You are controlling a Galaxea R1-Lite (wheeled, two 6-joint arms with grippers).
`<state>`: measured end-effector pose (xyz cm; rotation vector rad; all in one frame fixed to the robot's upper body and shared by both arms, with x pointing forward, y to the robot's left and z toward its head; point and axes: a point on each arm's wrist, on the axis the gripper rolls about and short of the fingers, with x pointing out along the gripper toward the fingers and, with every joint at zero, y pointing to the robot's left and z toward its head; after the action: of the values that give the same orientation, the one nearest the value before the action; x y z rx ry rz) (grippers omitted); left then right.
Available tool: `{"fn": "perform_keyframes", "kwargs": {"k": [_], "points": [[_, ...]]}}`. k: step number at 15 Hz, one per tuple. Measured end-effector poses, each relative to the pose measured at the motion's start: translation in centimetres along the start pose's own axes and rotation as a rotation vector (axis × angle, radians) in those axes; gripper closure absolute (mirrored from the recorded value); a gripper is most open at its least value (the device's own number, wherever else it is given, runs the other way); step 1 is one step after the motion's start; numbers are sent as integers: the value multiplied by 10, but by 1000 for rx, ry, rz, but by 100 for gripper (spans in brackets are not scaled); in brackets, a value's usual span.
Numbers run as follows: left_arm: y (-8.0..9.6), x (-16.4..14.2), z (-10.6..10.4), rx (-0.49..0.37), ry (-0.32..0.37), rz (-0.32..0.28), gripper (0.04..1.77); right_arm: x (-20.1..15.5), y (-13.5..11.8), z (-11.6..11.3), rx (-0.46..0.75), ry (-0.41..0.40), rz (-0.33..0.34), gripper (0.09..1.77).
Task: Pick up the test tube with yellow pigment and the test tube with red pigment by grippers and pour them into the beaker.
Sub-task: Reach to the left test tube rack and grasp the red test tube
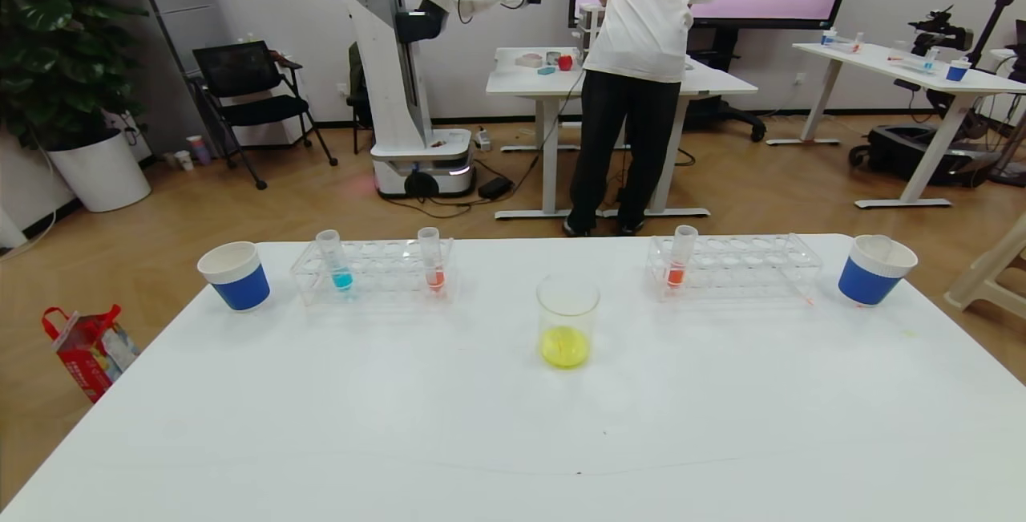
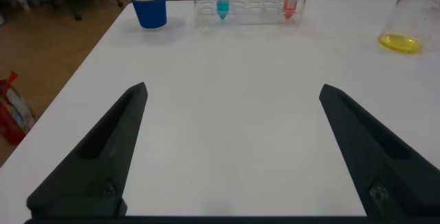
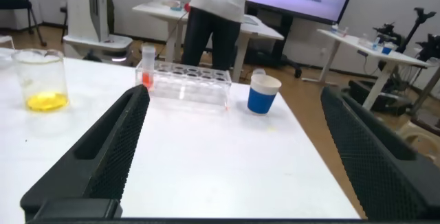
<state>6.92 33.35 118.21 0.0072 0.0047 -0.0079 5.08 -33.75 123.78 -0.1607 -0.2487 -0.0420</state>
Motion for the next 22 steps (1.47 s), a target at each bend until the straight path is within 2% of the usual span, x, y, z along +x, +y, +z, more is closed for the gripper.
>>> {"fn": "perform_keyframes", "kwargs": {"k": [2, 5, 22], "points": [[0, 0, 0, 0, 0, 0, 7, 5, 5, -26, 2, 63, 25, 12], [0, 0, 0, 0, 0, 0, 7, 4, 10, -55, 67, 234, 81, 12], [0, 0, 0, 3, 0, 0, 7, 4, 11, -58, 108, 250, 70, 12]]}}
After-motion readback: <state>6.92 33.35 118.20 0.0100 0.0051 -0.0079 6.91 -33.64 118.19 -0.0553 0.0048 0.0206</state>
